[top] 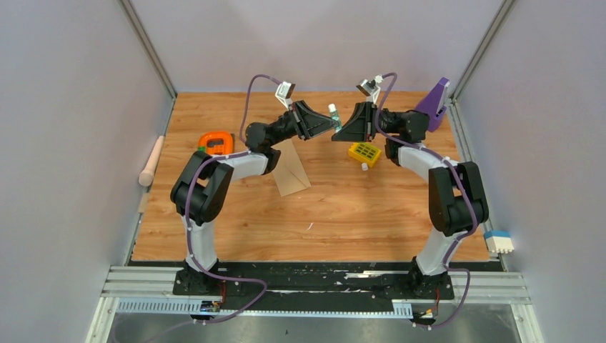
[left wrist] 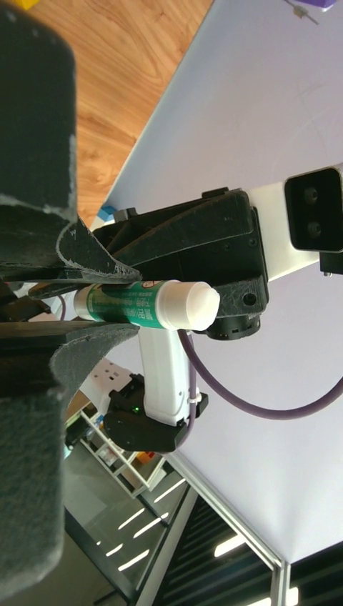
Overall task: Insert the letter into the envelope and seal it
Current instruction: Screw the solid glue.
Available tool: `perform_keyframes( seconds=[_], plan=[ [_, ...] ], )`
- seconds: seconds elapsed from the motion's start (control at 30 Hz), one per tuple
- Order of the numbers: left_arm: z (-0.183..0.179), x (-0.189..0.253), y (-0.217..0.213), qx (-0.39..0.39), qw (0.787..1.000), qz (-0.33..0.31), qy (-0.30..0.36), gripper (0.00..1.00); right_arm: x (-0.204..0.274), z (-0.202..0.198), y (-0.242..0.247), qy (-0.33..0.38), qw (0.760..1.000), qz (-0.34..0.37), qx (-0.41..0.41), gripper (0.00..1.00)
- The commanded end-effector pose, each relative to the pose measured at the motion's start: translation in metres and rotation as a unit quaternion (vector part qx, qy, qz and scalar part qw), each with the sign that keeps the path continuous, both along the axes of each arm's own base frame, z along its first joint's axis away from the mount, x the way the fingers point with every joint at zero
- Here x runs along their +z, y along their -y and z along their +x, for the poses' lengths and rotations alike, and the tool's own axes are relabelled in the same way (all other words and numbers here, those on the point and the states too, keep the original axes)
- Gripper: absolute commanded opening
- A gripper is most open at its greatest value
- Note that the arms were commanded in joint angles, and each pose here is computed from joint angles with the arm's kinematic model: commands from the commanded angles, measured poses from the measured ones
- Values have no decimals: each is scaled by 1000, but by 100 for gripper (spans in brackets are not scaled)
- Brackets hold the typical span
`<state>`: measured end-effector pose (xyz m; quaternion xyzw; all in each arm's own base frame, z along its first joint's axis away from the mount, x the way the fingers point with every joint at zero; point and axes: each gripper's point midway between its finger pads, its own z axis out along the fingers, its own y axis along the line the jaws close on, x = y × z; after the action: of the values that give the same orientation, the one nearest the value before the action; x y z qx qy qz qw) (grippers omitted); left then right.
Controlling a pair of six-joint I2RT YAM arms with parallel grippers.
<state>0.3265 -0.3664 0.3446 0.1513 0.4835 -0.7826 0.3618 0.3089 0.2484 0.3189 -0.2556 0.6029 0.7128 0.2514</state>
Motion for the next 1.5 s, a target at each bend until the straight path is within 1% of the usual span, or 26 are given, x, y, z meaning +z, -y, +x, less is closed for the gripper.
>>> perform_keyframes(
  seconds=[0.0,0.07,0.13,0.17,0.2,0.33,0.4,0.5,0.57,0.67,0.8,0.9,1.03,1.1,1.13,1.2,1.23,1.3,1.33,1.4,1.43,1.47],
  plan=[
    [-11,15,-2,-2,999,-10,37,3,13,3,1,34,999,14,-27,11],
    [-11,13,-2,0,999,-8,40,1,11,7,1,29,999,4,-34,8],
    [-10,10,-2,2,999,-6,40,0,11,13,2,29,999,-7,-44,5],
    [-10,9,-2,4,999,-5,39,0,10,18,3,23,998,-14,-50,1],
    [-9,6,-2,7,999,-4,39,1,11,22,5,26,998,-21,-61,0],
    [-4,-7,0,17,999,11,27,2,4,49,11,38,988,-67,-137,0],
    [-1,-15,1,23,999,20,18,2,-2,65,15,65,974,-100,-190,3],
    [3,-27,2,31,999,33,6,2,-12,76,19,96,956,-142,-239,4],
    [6,-35,3,36,999,40,-4,2,-19,83,21,114,939,-175,-272,4],
    [10,-46,4,42,998,52,-18,1,-27,89,24,164,911,-220,-308,4],
    [13,-54,4,47,997,61,-26,0,-33,90,25,224,880,-262,-326,5],
    [13,-55,5,47,997,63,-28,0,-36,97,30,251,851,-296,-355,6],
    [14,-56,5,46,996,64,-31,0,-35,106,33,289,798,-348,-399,18],
    [14,-58,6,46,996,66,-33,0,-33,108,33,312,765,-378,-418,25],
    [14,-58,6,46,996,66,-33,0,-32,110,34,323,744,-395,-431,28],
    [14,-58,6,46,996,66,-33,0,-31,108,28,349,723,-413,-431,35],
    [14,-58,6,46,996,66,-32,0,-30,105,25,356,720,-416,-426,40],
    [14,-57,5,46,996,66,-31,0,-29,98,21,350,736,-406,-414,51],
    [15,-57,4,47,996,65,-31,0,-26,86,8,349,772,-378,-372,55],
    [15,-55,3,47,996,63,-28,0,-20,62,-3,328,832,-329,-303,61],
    [15,-53,2,48,997,60,-26,0,-14,46,-6,316,863,-295,-262,66],
    [15,-50,0,49,997,57,-23,0,-9,31,-7,297,891,-260,-223,68]
  ],
)
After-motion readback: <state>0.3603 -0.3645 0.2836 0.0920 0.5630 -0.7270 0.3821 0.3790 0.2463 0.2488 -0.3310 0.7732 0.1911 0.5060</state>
